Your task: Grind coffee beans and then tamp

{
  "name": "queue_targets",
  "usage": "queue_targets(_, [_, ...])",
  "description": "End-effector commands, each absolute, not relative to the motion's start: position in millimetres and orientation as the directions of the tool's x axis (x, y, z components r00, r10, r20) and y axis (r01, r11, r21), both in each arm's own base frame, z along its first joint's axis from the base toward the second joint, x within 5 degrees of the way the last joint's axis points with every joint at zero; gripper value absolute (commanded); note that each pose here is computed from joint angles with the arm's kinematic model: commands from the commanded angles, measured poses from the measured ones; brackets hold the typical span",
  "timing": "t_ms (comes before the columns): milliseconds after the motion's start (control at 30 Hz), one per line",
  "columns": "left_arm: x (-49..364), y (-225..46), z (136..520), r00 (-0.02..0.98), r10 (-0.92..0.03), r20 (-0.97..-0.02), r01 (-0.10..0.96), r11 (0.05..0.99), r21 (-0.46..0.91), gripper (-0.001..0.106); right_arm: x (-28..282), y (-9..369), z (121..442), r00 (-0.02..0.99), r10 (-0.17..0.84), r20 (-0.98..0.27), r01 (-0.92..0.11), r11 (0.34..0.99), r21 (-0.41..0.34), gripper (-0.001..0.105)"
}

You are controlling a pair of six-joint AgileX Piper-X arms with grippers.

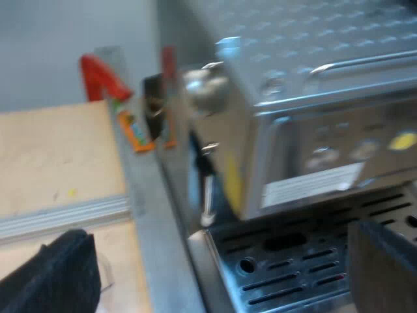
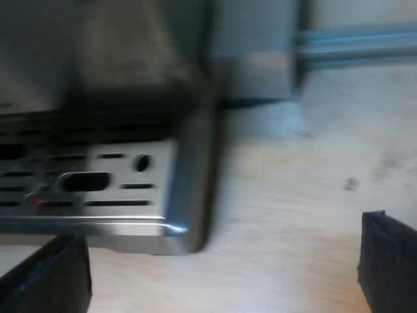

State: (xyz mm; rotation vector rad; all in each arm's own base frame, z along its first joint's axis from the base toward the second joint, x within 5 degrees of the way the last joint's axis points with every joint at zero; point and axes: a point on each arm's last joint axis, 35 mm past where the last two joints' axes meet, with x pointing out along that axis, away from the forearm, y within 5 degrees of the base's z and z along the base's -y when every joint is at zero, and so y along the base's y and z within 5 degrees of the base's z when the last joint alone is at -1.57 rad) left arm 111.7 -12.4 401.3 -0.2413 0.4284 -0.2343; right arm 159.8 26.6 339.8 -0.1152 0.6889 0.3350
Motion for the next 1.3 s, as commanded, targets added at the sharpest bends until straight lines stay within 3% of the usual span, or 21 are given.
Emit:
queue_targets(33, [110.6, -7.3, 404.9, 0.901, -0.237, -0.364, 0.133, 0.949, -0.287, 0.079, 154.2, 14.2, 341.3, 0.714, 0.245, -0.655, -0.325, 0.946, 0.000, 0.084])
queue_targets(233, [104.6, -7.2, 403.9, 0.897, -0.235, -0.374, 0.128, 0.949, -0.288, 0.079, 140.1, -0.2, 343.8, 0.731, 0.160, -0.663, -0.274, 0.959, -0.071, 0.084])
queue_targets(433, [81.9, -7.0, 407.8, 0.916, -0.220, -0.334, 0.136, 0.957, -0.256, 0.079, 115.5, 4.8, 356.3, 0.787, 0.166, -0.594, -0.322, 0.932, -0.165, 0.084])
queue_targets(733, [34.5, -7.7, 416.3, 0.957, -0.220, -0.191, 0.178, 0.960, -0.216, 0.079, 69.6, 5.7, 368.7, 0.858, 0.170, -0.485, -0.299, 0.932, -0.203, 0.084])
queue_targets(967, [5.7, -8.2, 407.0, 0.954, -0.220, -0.203, 0.176, 0.961, -0.212, 0.079, 34.9, 6.0, 370.3, 0.892, 0.170, -0.418, -0.283, 0.932, -0.226, 0.084])
queue_targets(1300, [-33.0, -5.6, 399.6, 0.957, -0.263, -0.125, 0.244, 0.958, -0.153, 0.079, -11.8, 6.3, 366.3, 0.936, 0.169, -0.308, -0.244, 0.944, -0.222, 0.084])
